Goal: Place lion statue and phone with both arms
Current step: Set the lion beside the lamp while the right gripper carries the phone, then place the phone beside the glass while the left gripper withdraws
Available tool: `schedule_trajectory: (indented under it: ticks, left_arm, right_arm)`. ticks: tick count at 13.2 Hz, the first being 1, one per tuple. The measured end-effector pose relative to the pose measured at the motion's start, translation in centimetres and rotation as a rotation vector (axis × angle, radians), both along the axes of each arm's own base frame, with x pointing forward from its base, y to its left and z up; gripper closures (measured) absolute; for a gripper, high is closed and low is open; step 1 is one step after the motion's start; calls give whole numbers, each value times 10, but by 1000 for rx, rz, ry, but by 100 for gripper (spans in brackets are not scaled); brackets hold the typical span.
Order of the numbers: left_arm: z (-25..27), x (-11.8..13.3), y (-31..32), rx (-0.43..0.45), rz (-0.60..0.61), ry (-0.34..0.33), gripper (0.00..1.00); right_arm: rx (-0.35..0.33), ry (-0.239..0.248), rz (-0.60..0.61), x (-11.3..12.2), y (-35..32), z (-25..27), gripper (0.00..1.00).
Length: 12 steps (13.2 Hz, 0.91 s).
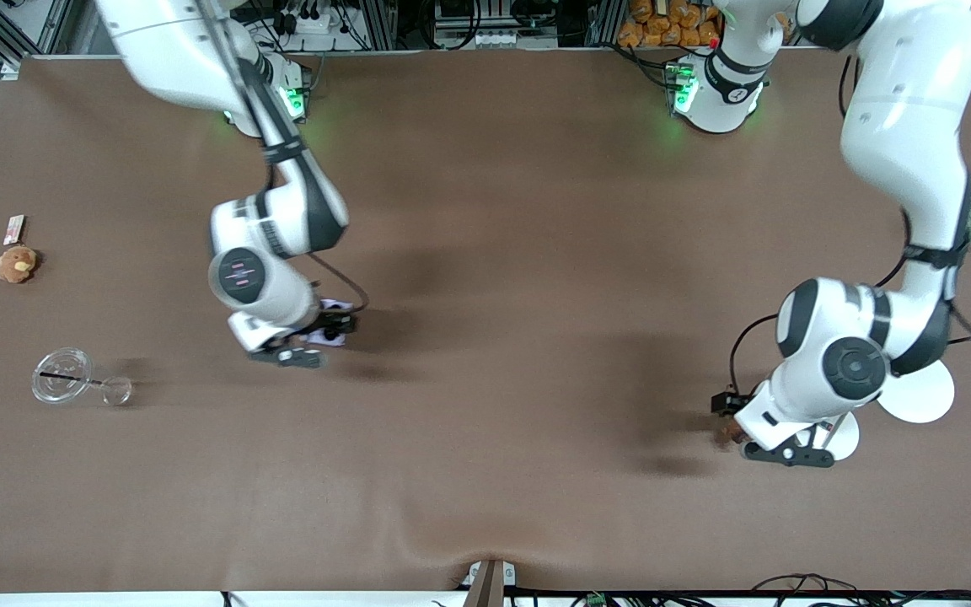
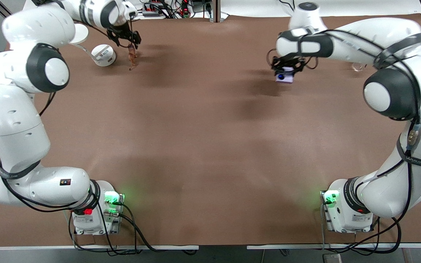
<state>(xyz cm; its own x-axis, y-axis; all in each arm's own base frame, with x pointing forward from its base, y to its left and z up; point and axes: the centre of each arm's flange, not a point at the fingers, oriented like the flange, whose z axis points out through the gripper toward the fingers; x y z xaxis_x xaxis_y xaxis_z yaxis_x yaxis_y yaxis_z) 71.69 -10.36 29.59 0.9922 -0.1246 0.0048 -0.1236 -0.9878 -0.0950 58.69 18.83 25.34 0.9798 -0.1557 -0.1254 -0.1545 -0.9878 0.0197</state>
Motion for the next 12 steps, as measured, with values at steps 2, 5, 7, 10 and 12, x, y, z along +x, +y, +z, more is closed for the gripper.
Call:
schedule_trajectory:
  ticks: [2,5,7,10,12]
  left_arm:
    - [67,-14,-8,12,7,11,0]
    - [168,-45,-9,-43,56,16,0]
    - [228,-65,10,-83,104,-14,0]
    - [279,-86,31,-79,130,-66,0]
    - [290,-104,39,-46,96,-47,0]
  right_arm:
    - [8,4,-2,14,-60,-1,16]
    - [31,7,47,25,-142,-3,16]
    - [38,6,42,27,-187,-7,16]
    - [34,-15,27,27,-237,-27,16]
    - [20,-44,49,29,-247,-51,16]
